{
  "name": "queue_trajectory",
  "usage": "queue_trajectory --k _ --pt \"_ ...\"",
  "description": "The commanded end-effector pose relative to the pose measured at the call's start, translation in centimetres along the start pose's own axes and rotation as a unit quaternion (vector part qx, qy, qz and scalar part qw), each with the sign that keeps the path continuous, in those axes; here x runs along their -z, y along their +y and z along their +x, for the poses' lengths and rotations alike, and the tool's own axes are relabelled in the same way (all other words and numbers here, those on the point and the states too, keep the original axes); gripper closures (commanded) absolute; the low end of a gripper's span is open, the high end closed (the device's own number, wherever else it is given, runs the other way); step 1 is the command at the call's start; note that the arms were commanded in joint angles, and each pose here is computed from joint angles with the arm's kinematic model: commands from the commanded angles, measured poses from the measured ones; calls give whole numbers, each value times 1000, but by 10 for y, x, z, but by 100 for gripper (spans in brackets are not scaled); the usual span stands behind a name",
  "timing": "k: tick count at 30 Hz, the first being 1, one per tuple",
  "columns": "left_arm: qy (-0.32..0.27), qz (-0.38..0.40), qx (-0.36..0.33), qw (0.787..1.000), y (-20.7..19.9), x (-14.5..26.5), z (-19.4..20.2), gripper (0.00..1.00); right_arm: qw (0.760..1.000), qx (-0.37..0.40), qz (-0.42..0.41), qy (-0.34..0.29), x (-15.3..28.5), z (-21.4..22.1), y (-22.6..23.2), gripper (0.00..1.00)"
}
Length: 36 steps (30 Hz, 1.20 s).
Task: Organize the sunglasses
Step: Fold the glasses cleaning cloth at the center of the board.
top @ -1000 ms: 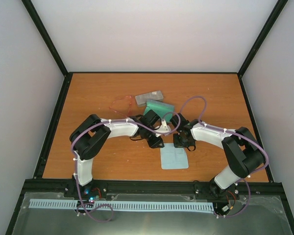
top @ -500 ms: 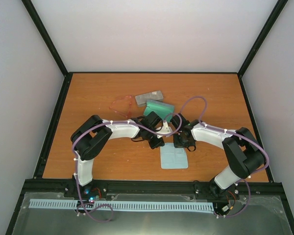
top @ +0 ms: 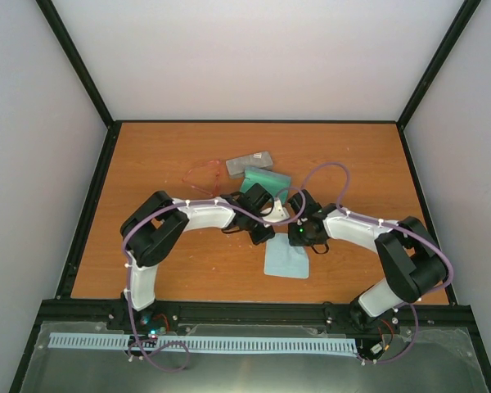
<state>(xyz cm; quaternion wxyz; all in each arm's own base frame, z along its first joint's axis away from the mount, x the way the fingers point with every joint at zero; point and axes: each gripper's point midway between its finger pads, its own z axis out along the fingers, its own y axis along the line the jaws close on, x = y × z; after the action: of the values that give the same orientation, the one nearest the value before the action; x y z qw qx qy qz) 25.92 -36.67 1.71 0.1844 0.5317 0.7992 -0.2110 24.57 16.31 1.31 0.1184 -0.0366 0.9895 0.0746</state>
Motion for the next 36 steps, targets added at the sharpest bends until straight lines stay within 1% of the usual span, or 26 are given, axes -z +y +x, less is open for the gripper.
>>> queue_trajectory --k 1,7,12,18,21,24,36 --pt "19 -17 0 1000 16 -2 4 99 1000 3 -8 -3 -3 -2 -4 97" --pt "2 -35 -11 999 28 9 -11 100 1000 2 -11 -29 6 -21 -6 97" --pt "-14 -42 -14 999 32 18 -21 99 998 14 -33 -51 17 -33 3 97" --pt "-44 -46 -14 998 28 34 -31 99 994 24 -70 -76 32 -36 14 97" --pt "-50 -46 -13 998 26 39 -31 99 992 29 -92 -86 41 -34 19 97" --pt "-57 -45 -14 997 24 42 -31 99 991 33 -102 -84 43 -28 21 97" --pt "-62 -29 -9 998 12 48 -20 99 992 38 -100 -68 41 -6 12 97"
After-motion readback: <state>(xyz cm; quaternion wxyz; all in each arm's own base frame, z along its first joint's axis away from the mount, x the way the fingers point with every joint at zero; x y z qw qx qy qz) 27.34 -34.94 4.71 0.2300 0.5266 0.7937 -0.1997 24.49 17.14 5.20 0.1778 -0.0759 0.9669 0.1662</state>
